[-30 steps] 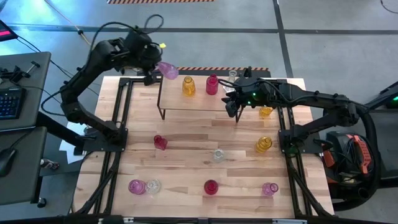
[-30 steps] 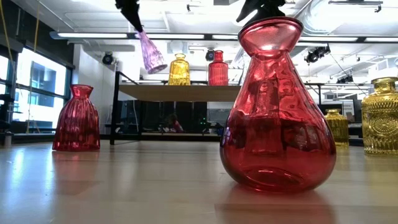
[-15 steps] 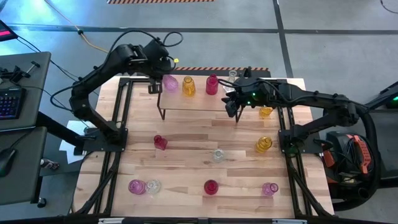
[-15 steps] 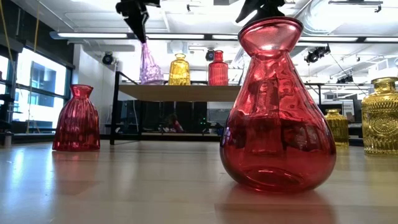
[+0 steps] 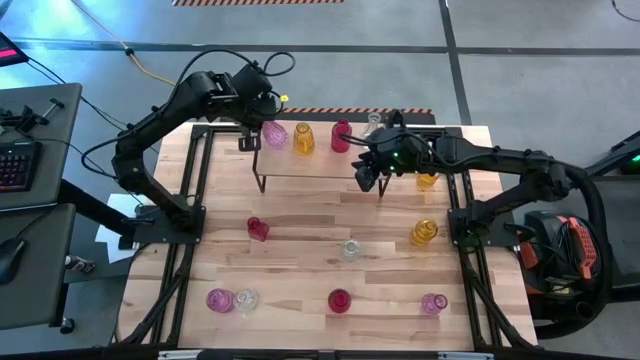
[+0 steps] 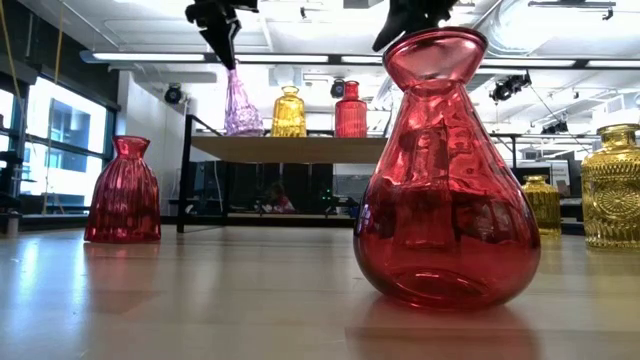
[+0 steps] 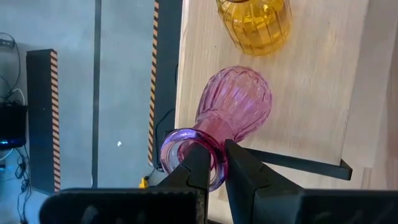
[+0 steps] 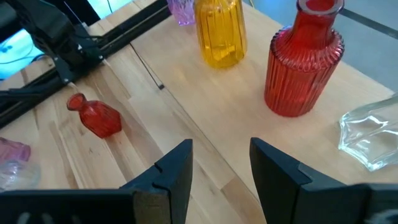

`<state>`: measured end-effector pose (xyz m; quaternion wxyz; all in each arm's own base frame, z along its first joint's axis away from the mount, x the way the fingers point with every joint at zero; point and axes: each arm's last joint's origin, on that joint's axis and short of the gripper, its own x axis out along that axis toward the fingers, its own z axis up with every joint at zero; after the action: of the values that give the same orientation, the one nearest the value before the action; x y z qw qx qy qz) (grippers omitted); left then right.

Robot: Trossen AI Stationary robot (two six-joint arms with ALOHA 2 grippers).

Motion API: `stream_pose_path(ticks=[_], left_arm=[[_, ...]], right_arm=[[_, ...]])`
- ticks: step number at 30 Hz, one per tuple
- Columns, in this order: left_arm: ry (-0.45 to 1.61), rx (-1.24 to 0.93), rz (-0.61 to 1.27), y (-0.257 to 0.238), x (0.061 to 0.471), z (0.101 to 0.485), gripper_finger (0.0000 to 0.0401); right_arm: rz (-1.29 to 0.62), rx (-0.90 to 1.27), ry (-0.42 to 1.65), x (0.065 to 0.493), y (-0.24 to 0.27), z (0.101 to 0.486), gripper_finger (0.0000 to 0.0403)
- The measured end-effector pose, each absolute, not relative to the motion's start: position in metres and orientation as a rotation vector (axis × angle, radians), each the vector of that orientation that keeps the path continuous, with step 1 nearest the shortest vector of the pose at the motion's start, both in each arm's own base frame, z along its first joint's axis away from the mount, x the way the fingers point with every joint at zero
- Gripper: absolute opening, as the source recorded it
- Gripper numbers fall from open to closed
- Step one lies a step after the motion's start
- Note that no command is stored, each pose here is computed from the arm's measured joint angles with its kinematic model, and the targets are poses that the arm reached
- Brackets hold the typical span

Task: Sort vases onto shelf
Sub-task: Put the top purple vase on the shelf

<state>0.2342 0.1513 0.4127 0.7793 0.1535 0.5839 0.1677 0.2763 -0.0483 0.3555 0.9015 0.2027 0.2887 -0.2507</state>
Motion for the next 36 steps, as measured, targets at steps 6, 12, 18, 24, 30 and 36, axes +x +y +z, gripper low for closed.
stream_pose_path(ticks=[6,12,18,24,30,36], left_arm=[[1.268,0.315,0.344,0.153,0.238,0.408,0.0028],[1.305,0.295,0.367,0.16,0.244,0.4,0.0025],[1.306,0.292,0.375,0.162,0.244,0.4,0.003],[1.301,0.275,0.383,0.164,0.242,0.4,0.0039],[1.294,0.263,0.384,0.163,0.243,0.4,0.0049],[1.284,0.254,0.38,0.163,0.243,0.4,0.0066]], right_arm=[[-0.514,0.421,0.6,0.277,-0.048,0.355,0.014],[-0.482,0.434,0.607,0.277,-0.047,0.355,0.014],[-0.475,0.437,0.609,0.277,-0.047,0.355,0.014],[-0.475,0.437,0.61,0.277,-0.047,0.355,0.014],[-0.473,0.432,0.611,0.277,-0.047,0.355,0.014],[-0.474,0.433,0.611,0.277,-0.047,0.354,0.014]])
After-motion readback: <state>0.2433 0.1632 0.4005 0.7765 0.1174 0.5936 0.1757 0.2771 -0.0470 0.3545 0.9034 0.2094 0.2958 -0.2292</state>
